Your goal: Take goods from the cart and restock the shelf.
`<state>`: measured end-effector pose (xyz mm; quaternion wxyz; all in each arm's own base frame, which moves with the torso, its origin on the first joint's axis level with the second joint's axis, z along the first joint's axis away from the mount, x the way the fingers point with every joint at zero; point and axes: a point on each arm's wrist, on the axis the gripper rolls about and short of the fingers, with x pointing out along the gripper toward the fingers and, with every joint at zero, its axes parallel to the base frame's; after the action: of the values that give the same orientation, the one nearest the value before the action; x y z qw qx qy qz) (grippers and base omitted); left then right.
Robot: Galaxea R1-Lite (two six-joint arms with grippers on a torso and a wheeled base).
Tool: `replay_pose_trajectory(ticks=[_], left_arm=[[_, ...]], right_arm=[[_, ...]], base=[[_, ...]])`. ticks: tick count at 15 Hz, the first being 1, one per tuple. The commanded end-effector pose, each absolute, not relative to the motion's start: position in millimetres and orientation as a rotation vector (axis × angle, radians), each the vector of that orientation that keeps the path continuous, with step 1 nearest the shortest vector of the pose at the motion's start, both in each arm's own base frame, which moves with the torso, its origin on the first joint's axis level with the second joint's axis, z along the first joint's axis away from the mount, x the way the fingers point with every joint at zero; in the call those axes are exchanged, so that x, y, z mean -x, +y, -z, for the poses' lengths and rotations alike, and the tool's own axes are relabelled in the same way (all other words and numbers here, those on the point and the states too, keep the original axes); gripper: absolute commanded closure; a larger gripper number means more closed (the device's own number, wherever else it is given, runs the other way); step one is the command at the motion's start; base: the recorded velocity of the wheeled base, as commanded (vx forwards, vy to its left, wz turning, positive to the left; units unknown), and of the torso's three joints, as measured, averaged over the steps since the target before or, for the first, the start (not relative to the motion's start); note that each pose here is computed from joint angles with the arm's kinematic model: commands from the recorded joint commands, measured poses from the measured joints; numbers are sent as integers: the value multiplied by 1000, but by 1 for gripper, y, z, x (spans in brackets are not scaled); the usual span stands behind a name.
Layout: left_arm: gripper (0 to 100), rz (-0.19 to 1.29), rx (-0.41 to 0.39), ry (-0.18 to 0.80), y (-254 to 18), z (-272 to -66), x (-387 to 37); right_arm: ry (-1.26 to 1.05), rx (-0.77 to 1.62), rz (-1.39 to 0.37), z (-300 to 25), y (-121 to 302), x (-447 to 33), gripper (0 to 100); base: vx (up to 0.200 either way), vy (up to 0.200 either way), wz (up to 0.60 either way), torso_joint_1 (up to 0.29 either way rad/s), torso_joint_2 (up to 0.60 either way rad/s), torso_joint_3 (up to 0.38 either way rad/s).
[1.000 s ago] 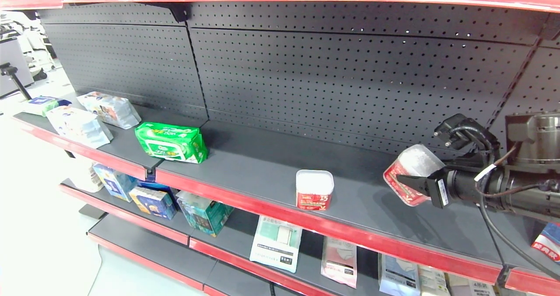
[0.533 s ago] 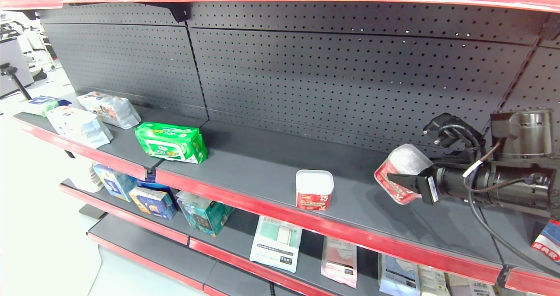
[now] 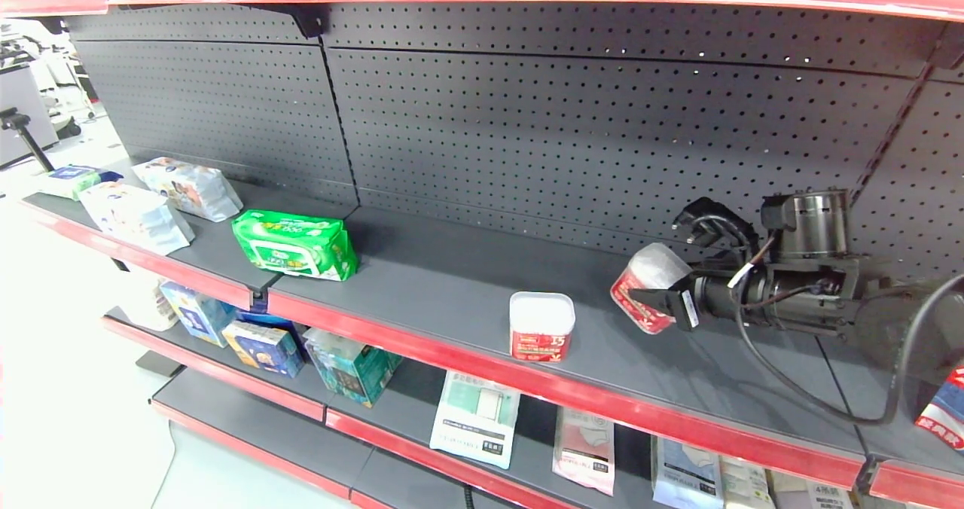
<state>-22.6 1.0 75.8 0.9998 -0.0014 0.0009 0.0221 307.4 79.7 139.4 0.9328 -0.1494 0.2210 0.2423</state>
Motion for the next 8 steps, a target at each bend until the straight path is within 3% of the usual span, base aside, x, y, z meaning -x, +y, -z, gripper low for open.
replay_pose_trajectory(ticks=[1, 8], left_arm=[[0, -46, 3, 1, 1, -76, 23], [0, -46, 3, 1, 1, -76, 23]], right_arm=[[493, 313, -505, -120, 83, -328, 100], [461, 273, -609, -114, 90, -358, 100]], base=[[0, 0, 0, 0, 0, 0], [0, 0, 0, 0, 0, 0]])
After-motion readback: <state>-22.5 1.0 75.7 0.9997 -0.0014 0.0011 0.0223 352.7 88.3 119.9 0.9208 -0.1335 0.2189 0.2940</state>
